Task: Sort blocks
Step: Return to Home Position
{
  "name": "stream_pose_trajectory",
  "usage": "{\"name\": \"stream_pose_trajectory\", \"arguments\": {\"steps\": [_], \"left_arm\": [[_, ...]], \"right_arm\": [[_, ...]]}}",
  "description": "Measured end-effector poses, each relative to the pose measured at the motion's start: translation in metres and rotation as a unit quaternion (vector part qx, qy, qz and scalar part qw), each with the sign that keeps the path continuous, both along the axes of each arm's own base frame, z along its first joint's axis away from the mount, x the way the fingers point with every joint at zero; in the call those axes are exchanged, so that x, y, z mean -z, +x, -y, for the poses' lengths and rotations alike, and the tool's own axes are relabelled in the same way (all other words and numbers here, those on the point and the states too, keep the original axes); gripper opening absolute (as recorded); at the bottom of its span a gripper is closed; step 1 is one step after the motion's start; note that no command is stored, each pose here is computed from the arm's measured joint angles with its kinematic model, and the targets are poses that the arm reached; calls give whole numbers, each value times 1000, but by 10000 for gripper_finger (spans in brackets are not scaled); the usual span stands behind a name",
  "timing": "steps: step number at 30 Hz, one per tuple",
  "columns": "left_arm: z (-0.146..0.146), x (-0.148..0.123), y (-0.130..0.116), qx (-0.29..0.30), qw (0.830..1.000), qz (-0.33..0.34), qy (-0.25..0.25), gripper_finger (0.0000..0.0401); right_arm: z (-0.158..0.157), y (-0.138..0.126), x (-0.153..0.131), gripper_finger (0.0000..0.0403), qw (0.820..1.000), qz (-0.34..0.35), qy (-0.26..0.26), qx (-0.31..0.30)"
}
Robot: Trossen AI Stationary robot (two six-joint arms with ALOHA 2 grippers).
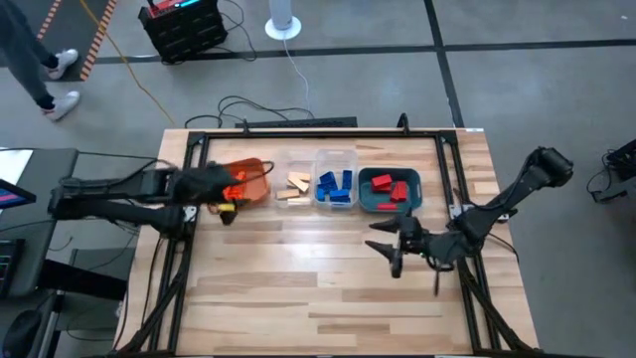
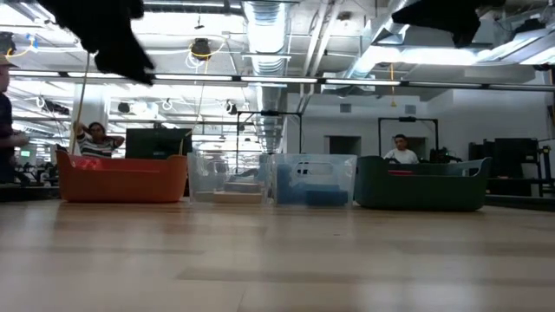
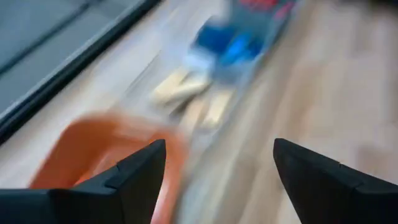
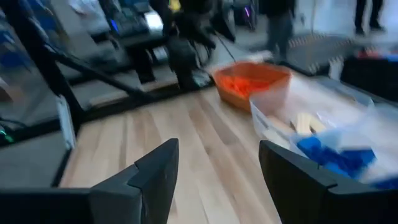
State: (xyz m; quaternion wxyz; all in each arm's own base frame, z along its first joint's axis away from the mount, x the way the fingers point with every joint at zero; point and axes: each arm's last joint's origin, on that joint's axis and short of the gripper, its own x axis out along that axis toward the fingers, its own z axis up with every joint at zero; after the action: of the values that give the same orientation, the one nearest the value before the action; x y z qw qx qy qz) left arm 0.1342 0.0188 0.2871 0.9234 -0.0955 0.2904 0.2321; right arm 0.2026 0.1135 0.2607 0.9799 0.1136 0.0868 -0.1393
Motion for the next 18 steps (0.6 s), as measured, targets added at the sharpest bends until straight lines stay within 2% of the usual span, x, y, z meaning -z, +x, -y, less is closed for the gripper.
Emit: {"name": "stream_pose_trajectory", "arguments": {"steps": [4, 7, 12, 15, 18], "left_arm": [[25, 5, 5, 66, 989, 125, 39, 277], [41, 26, 9, 91, 978, 172, 77, 265], [59, 56, 8, 114, 968, 190, 119, 246], [65, 61, 3, 136, 966, 189, 116, 230], [71, 59, -8, 169, 958, 205, 106, 209]], "right_arm": [[14, -11, 14, 253, 998, 68, -17, -6], [26, -19, 26, 253, 993, 113, -24, -20], [50, -28, 47, 244, 988, 151, -16, -17], [63, -35, 58, 230, 988, 150, -21, -13], [77, -47, 65, 211, 984, 179, -18, -3]]}}
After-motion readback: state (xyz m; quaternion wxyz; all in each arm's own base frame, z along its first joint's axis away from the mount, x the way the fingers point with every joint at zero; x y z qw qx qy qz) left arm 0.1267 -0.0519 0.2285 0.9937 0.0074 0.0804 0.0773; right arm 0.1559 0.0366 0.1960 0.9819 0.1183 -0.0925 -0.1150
